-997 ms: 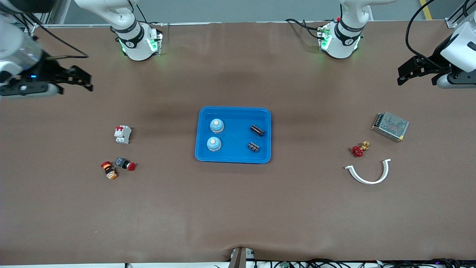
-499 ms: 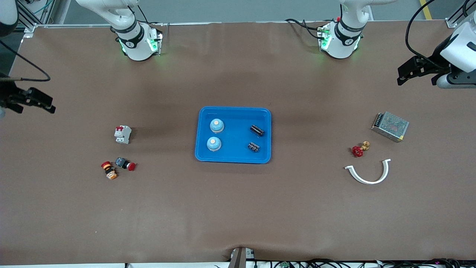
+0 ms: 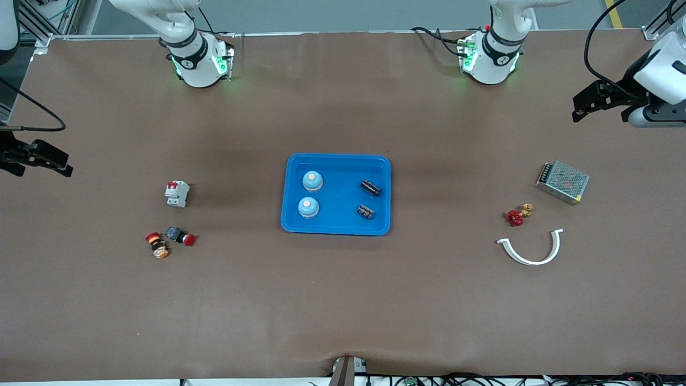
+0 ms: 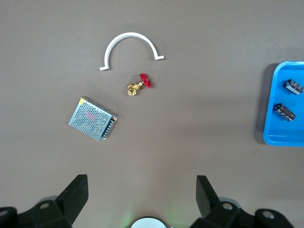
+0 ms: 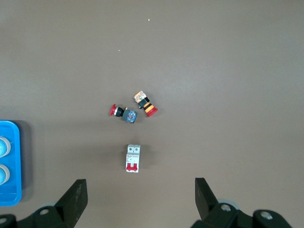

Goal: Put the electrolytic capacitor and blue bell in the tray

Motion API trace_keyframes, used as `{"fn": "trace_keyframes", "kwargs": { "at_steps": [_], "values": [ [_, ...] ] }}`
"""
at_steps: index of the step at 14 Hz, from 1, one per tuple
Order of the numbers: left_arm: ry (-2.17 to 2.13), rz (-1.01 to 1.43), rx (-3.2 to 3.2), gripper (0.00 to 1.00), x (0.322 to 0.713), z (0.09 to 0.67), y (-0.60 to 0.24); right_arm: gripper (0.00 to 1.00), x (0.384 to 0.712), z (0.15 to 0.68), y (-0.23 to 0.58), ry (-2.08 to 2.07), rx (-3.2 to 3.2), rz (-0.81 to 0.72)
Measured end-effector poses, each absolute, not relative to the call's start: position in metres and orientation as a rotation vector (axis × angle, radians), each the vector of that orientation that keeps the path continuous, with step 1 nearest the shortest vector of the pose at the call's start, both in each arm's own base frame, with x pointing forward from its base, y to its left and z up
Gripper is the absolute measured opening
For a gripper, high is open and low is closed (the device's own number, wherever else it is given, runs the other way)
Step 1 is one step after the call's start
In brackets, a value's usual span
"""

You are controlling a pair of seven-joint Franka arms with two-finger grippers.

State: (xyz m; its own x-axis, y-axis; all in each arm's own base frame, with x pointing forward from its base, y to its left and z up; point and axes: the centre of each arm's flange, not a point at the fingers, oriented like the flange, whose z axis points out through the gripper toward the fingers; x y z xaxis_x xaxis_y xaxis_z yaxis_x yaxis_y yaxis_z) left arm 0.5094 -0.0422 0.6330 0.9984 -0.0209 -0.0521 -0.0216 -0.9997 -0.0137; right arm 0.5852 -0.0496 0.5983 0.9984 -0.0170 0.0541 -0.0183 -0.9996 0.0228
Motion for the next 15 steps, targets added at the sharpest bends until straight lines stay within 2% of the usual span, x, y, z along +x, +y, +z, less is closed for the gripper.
{"fn": "trace_keyframes", "kwargs": {
  "at_steps": [5, 9, 11, 15],
  "values": [
    [0.031, 0.091, -3.126, 1.00, 0.509, 0.633, -0.041, 1.00, 0.592, 0.603, -0.044, -0.011, 3.111, 0.175],
    [0.029, 0.113, -3.124, 1.00, 0.507, 0.632, -0.041, 1.00, 0.576, 0.617, -0.045, -0.017, 3.108, 0.238],
    [0.028, 0.125, -3.123, 1.00, 0.506, 0.632, -0.041, 1.00, 0.565, 0.620, -0.045, -0.019, 3.113, 0.211],
    [0.028, 0.155, -3.121, 1.00, 0.504, 0.631, -0.040, 1.00, 0.548, 0.617, -0.046, -0.024, 3.128, 0.047]
  ]
}}
